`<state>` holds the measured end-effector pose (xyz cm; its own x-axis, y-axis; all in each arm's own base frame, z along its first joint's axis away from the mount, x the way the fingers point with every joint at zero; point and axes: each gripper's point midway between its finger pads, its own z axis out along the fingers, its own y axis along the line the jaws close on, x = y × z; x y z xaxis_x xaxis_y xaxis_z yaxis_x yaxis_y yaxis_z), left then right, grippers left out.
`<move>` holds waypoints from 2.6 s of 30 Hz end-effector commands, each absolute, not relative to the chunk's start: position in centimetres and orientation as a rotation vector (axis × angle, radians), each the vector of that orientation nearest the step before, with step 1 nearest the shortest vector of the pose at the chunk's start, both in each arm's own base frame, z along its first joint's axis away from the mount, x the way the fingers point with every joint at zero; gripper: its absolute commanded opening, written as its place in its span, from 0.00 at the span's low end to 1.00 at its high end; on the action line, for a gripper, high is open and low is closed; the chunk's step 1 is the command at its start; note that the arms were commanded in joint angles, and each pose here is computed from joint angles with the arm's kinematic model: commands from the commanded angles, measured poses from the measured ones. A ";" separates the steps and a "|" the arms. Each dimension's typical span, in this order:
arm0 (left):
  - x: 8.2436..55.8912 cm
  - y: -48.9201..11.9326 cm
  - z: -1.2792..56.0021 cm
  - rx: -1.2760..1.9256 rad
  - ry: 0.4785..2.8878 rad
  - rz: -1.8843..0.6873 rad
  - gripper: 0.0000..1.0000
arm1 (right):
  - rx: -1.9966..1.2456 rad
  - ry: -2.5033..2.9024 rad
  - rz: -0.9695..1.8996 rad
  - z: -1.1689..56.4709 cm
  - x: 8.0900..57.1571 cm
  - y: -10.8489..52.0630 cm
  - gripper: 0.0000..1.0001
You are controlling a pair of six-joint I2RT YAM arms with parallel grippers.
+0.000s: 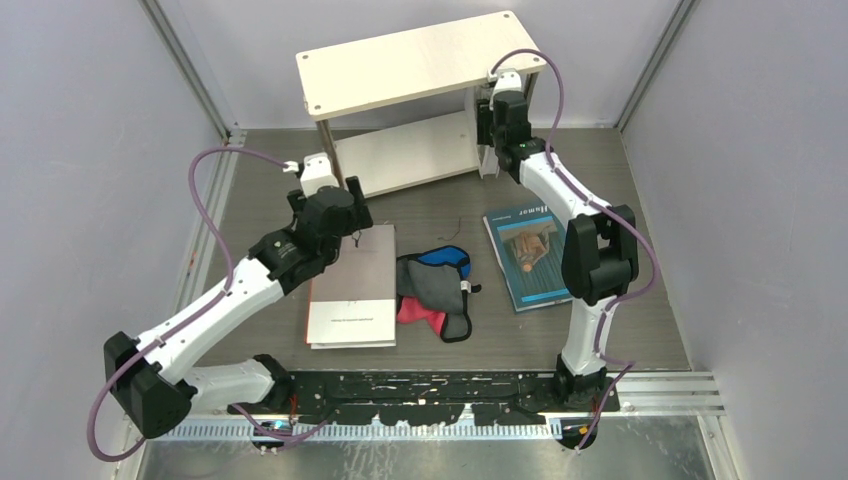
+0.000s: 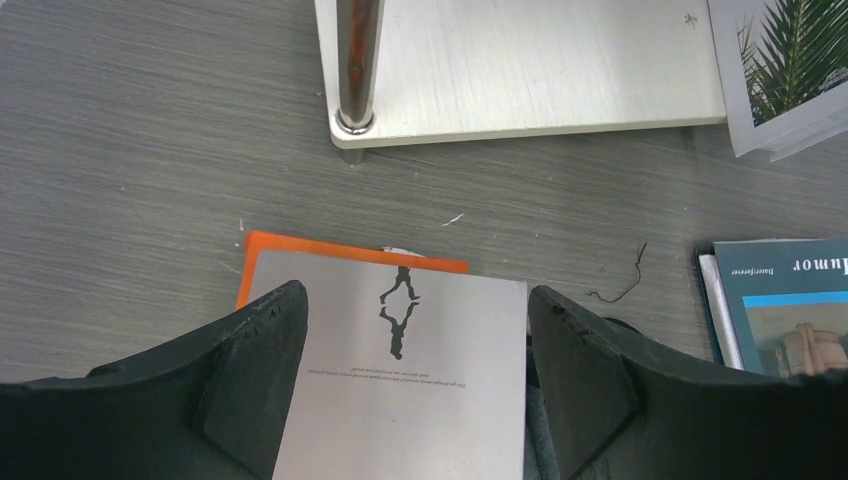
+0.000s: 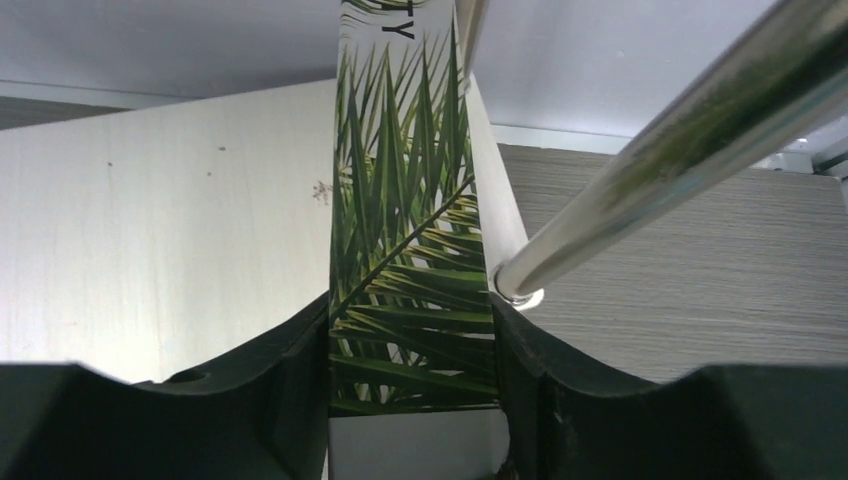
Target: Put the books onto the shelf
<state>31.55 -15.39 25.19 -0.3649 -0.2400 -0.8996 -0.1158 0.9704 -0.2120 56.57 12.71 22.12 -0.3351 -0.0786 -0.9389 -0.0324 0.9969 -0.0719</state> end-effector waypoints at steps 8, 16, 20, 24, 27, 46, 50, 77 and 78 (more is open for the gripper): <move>33.7 -17.4 28.4 -0.286 1.859 -0.218 0.81 | -0.120 1.910 -0.082 24.2 58.0 10.6 0.74; 33.7 -17.7 28.1 -0.304 1.868 -0.240 0.80 | -0.058 1.882 -0.094 25.7 57.0 9.7 0.75; 33.6 -17.8 28.1 -0.312 1.871 -0.250 0.80 | -0.050 1.890 -0.116 25.9 56.6 9.3 0.75; 33.4 -17.6 28.2 -0.319 1.870 -0.255 0.79 | -0.034 1.895 -0.128 25.8 55.9 8.8 0.74; 33.3 -17.5 28.3 -0.321 1.869 -0.256 0.79 | -0.021 1.888 -0.115 25.9 55.4 8.8 0.74; 33.7 -17.6 28.5 -0.305 1.866 -0.235 0.79 | 0.012 1.901 -0.070 24.8 55.3 8.3 0.56; 33.9 -17.8 28.5 -0.300 1.866 -0.234 0.79 | 0.030 1.886 -0.087 25.3 55.5 7.4 0.54; 32.7 -20.2 30.0 -0.037 1.908 -0.325 0.84 | 0.049 1.846 -0.036 28.4 54.7 6.5 0.80; 32.4 -20.6 30.1 0.013 1.921 -0.337 0.84 | 0.051 1.846 -0.029 28.5 54.6 6.6 0.80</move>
